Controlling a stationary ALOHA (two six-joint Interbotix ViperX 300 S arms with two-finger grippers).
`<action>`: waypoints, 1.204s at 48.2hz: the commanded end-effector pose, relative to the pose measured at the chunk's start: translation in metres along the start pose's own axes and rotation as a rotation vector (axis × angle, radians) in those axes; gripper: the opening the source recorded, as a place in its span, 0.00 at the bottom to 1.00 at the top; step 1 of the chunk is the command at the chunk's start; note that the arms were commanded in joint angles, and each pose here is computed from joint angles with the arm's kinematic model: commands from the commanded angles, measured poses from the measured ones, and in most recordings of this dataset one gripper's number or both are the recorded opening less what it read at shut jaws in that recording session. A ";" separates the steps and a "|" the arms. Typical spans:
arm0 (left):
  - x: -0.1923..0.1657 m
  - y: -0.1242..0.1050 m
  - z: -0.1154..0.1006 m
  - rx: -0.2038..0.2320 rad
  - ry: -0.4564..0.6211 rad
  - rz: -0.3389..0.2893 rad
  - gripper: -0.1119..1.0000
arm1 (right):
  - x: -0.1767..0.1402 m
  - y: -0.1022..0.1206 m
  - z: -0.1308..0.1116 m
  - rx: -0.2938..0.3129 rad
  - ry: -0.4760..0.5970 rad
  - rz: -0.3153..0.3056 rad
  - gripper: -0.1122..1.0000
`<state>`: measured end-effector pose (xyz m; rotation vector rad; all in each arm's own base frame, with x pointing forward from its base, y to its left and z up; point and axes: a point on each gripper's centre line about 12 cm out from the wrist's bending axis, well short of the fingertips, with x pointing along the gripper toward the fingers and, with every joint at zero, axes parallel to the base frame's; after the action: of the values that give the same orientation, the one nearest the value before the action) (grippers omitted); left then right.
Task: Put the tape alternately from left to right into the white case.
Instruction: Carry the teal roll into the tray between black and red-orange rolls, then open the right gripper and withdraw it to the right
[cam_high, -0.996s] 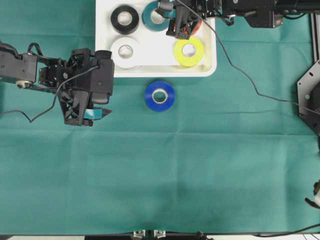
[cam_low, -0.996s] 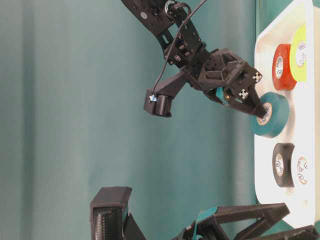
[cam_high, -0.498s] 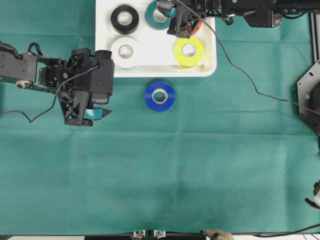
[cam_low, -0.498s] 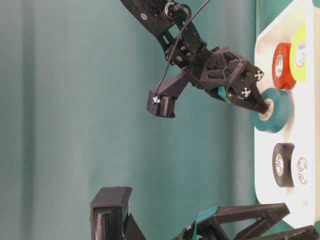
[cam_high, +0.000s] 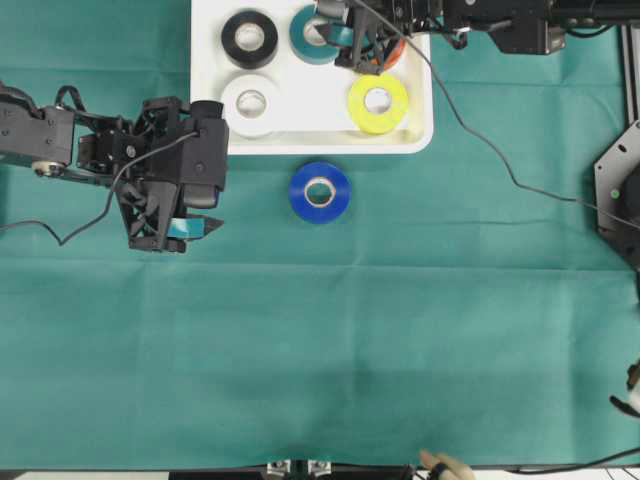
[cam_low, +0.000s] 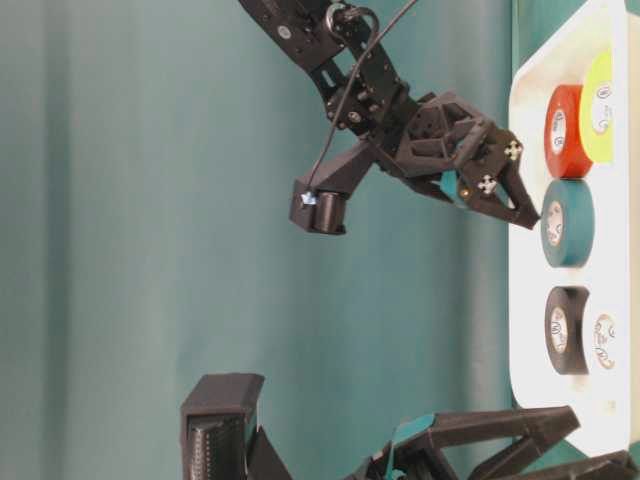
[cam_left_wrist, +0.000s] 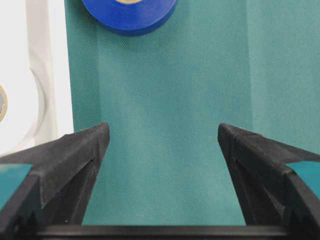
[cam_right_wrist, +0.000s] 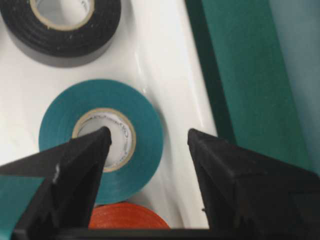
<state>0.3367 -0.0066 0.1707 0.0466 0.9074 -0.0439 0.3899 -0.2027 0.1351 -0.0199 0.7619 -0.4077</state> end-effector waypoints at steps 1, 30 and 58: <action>-0.004 -0.001 0.006 0.004 -0.026 -0.001 0.71 | -0.014 -0.004 0.017 0.003 -0.056 -0.008 0.73; -0.004 -0.001 0.008 0.006 -0.031 0.000 0.71 | -0.075 0.049 0.012 -0.068 -0.150 0.121 0.73; -0.005 0.000 0.011 0.009 -0.055 0.001 0.71 | -0.130 0.098 -0.014 -0.150 -0.208 0.257 0.73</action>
<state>0.3387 -0.0066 0.1723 0.0524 0.8858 -0.0456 0.3321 -0.0710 0.1840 -0.0926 0.6181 -0.1220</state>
